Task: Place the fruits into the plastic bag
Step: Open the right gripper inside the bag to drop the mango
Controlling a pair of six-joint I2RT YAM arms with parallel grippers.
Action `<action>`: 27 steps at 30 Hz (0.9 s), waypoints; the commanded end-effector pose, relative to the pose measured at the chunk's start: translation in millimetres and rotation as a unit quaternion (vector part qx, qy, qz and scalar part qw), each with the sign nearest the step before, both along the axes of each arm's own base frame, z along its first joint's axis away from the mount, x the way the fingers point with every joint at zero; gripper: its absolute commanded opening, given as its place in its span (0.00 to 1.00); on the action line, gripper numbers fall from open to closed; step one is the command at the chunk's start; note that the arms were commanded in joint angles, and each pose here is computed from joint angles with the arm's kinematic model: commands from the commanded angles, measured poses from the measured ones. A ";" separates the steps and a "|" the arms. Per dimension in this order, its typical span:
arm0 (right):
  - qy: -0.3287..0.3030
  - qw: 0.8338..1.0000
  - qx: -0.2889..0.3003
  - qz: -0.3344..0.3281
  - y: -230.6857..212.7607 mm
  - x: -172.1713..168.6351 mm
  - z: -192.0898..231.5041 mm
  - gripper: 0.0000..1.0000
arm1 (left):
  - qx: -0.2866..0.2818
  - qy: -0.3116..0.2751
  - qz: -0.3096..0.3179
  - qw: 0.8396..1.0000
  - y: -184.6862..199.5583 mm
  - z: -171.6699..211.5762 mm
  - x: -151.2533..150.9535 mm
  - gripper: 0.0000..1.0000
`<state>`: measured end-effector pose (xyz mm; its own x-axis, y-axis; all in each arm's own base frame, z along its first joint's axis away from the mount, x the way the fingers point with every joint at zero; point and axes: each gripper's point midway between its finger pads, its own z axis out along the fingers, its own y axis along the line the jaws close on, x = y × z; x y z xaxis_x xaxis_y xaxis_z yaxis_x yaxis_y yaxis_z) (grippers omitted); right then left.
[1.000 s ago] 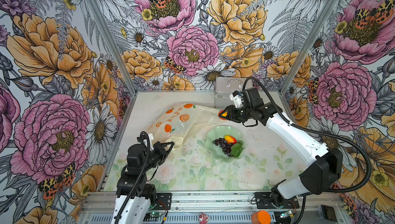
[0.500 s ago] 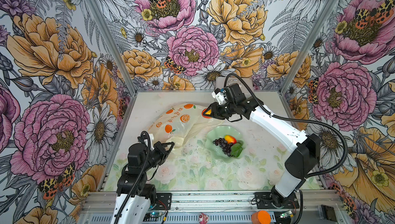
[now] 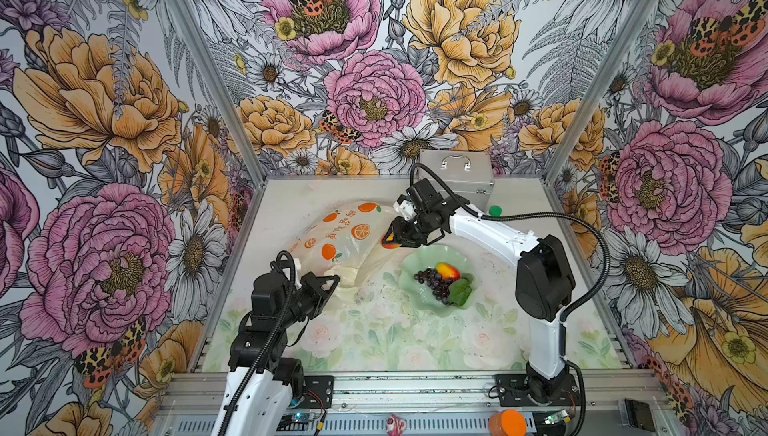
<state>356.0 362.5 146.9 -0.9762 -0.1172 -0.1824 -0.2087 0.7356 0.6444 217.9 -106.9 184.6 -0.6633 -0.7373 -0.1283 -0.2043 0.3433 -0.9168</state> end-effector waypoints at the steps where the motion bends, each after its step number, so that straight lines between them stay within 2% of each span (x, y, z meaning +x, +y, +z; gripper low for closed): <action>1: -0.010 1.000 0.011 0.010 10.7 12.5 0.0 0.29 | 0.005 -0.029 -0.011 1.000 -1.5 14.1 4.9 0.00; 9: 0.005 1.000 0.020 0.012 28.0 27.0 -15.5 0.29 | 0.008 -0.027 -0.017 0.999 -3.0 15.5 10.2 0.00; 20: 0.008 0.995 0.089 0.039 83.4 38.2 5.9 0.31 | 0.009 -0.024 -0.019 1.000 -3.5 13.2 13.4 0.00; 23: 0.013 0.993 0.107 0.049 101.8 36.0 11.0 0.35 | 0.009 -0.022 -0.018 1.000 -3.4 11.8 13.7 0.00; 27: 0.017 0.990 0.125 0.063 121.7 30.2 15.7 0.50 | 0.009 -0.023 -0.020 0.999 -3.7 11.8 13.7 0.00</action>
<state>392.7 467.8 153.7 -0.9652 -0.1754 -0.1942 -0.2603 0.5693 0.7798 228.6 -109.8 182.7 -0.6806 -0.7211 -0.1298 -0.2061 0.3584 -0.9105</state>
